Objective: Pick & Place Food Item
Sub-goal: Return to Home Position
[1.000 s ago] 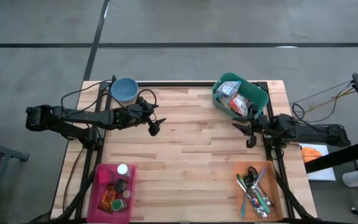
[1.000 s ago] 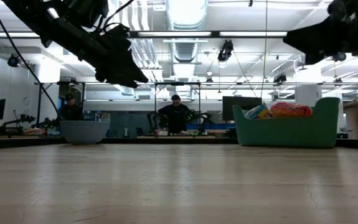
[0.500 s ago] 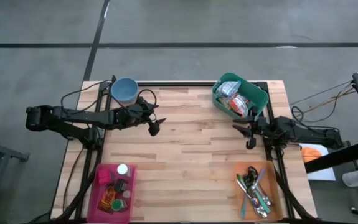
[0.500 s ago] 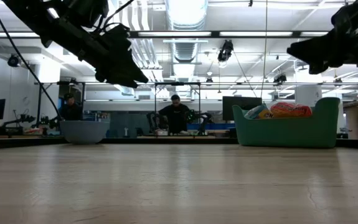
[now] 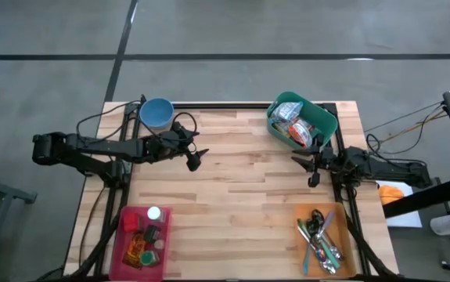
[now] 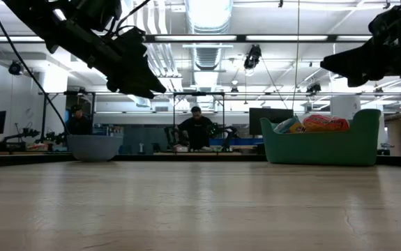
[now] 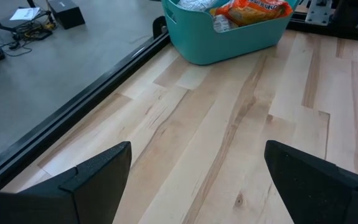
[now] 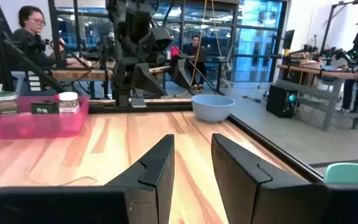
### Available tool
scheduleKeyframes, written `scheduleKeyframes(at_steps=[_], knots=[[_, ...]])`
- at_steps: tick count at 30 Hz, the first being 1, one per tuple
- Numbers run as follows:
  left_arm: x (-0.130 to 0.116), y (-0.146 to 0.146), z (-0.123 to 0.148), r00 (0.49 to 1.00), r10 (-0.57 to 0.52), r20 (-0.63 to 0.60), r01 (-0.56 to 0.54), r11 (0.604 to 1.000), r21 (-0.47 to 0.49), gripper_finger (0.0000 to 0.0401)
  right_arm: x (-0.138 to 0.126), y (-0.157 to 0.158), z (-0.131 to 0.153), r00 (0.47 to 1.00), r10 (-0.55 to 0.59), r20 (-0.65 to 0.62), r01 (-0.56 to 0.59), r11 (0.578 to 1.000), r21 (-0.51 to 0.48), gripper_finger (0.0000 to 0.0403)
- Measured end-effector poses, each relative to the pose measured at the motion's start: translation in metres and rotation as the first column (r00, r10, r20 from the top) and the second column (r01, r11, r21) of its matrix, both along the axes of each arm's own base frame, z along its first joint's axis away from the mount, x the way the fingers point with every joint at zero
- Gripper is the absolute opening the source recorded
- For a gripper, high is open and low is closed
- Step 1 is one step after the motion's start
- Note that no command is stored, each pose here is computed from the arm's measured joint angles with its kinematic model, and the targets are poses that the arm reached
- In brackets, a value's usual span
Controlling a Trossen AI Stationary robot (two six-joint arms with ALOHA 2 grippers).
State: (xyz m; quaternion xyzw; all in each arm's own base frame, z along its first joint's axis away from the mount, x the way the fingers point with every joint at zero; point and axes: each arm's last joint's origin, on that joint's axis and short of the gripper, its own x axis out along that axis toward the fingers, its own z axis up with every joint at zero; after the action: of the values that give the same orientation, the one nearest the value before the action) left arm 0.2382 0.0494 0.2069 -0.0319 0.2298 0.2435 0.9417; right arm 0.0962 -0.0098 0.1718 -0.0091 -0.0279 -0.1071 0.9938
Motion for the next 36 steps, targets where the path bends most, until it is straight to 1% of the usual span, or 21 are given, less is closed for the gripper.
scheduleKeyframes(at_steps=[5,10,12,13,16,18,21,25,31,34,36], knots=[[0.002,0.0,0.004,1.0,-0.011,0.02,0.01,1.0,0.023,0.0372,0.0,0.0,0.0,1.0,0.0,-0.001,0.0,1.0,0.002,0.0104],[0.0,0.0,0.0,1.0,-0.009,-0.008,0.009,1.0,0.015,0.0372,0.0,0.0,0.0,1.0,0.001,-0.001,-0.001,1.0,0.003,0.0104],[0.0,0.0,0.0,1.0,0.019,0.022,-0.018,0.999,-0.038,0.0372,0.0,0.0,0.0,1.0,0.001,-0.001,-0.001,1.0,0.003,0.0104],[0.001,0.0,0.001,0.999,0.025,0.039,-0.023,0.999,-0.042,0.0372,0.0,0.0,0.0,1.0,0.001,-0.001,-0.001,1.0,0.003,0.0104],[0.002,-0.001,0.005,0.996,0.018,0.091,-0.015,0.999,-0.028,0.0372,0.0,0.0,0.0,1.0,0.001,-0.003,-0.001,1.0,0.008,0.0104],[0.0,-0.004,0.004,0.994,-0.02,0.107,0.022,1.0,-0.017,0.0372,0.0,0.0,-0.002,1.0,0.003,-0.014,-0.003,1.0,0.019,0.0104],[-0.013,-0.009,-0.004,0.988,-0.063,0.141,0.065,0.998,-0.014,0.0372,0.0,0.0,-0.002,1.0,0.006,-0.016,-0.006,1.0,0.027,0.0104],[-0.041,-0.012,-0.019,0.975,-0.034,0.219,0.045,0.998,-0.045,0.0372,0.0,0.0,-0.002,1.0,0.006,-0.015,-0.006,1.0,0.027,0.0104],[-0.082,-0.019,-0.042,0.952,-0.028,0.306,0.047,0.997,-0.054,0.0372,0.0,0.0,-0.002,1.0,0.005,-0.014,-0.005,1.0,0.023,0.0104],[-0.092,-0.021,-0.044,0.933,-0.043,0.357,0.067,0.996,-0.056,0.0372,0.0,0.0,-0.002,1.0,0.005,-0.012,-0.005,1.0,0.023,0.0104],[-0.097,-0.022,-0.045,0.925,-0.087,0.37,0.107,0.994,-0.033,0.0372,0.0,0.0,-0.002,1.0,0.005,-0.012,-0.005,1.0,0.023,0.0104]])
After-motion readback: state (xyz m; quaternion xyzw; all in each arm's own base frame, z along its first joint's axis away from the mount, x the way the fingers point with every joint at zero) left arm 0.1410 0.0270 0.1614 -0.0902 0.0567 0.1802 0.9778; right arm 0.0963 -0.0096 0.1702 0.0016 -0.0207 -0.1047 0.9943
